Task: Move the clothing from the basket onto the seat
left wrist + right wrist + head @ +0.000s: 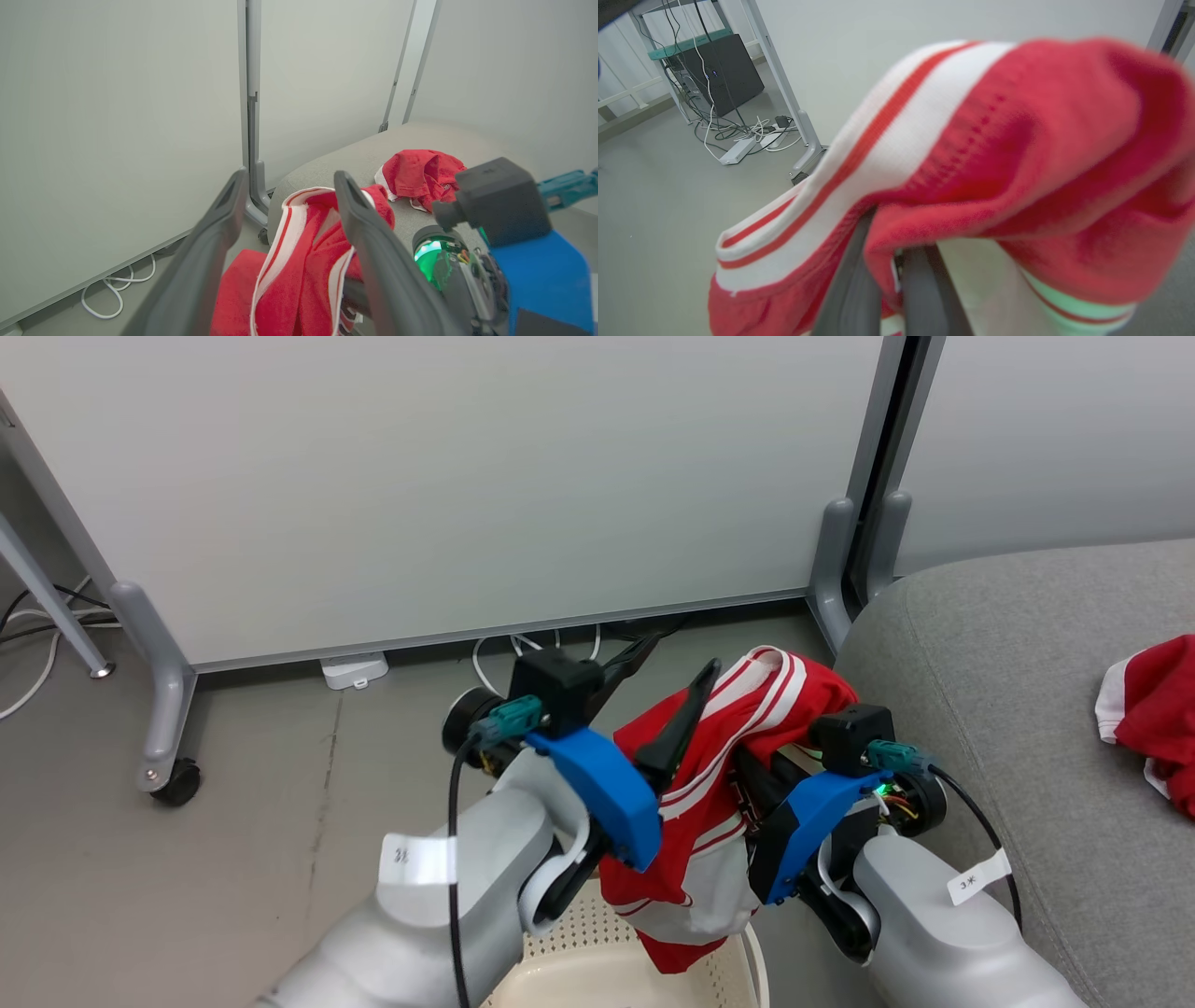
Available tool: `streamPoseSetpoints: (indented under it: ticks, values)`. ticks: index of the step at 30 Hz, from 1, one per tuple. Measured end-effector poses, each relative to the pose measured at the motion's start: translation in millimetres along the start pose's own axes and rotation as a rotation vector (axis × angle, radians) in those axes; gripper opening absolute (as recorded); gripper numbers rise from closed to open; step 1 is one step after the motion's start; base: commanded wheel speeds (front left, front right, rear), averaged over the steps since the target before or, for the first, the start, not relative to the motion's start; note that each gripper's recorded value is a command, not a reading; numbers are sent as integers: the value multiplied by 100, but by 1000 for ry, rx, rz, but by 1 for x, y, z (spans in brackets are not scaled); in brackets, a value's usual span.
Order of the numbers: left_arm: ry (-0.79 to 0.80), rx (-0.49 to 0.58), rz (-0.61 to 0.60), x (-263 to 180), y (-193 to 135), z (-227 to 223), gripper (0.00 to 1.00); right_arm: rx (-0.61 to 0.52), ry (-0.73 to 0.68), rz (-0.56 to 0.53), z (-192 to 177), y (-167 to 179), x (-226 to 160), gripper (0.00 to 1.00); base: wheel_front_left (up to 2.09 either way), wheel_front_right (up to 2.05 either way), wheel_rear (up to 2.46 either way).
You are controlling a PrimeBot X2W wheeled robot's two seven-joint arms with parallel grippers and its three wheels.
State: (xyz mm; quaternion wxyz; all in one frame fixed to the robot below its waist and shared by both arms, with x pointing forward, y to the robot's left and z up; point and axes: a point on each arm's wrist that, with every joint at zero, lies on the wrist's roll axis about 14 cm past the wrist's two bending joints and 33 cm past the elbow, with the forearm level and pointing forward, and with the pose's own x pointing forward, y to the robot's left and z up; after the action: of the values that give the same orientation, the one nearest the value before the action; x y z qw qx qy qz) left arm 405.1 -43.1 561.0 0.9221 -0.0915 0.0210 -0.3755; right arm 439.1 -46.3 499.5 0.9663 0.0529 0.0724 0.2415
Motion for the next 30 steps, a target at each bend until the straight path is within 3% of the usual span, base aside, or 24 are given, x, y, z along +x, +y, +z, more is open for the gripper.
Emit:
streamPoseSetpoints:
  ticks: [13,30]
  values:
    - [-81,-2,235,-66,51,-25,100,0,1,-12,-1,-8,0,0,0,0,0]
    - [-64,-17,361,-106,67,-55,100,5,-5,-25,-2,-12,-6,0,0,0,0]
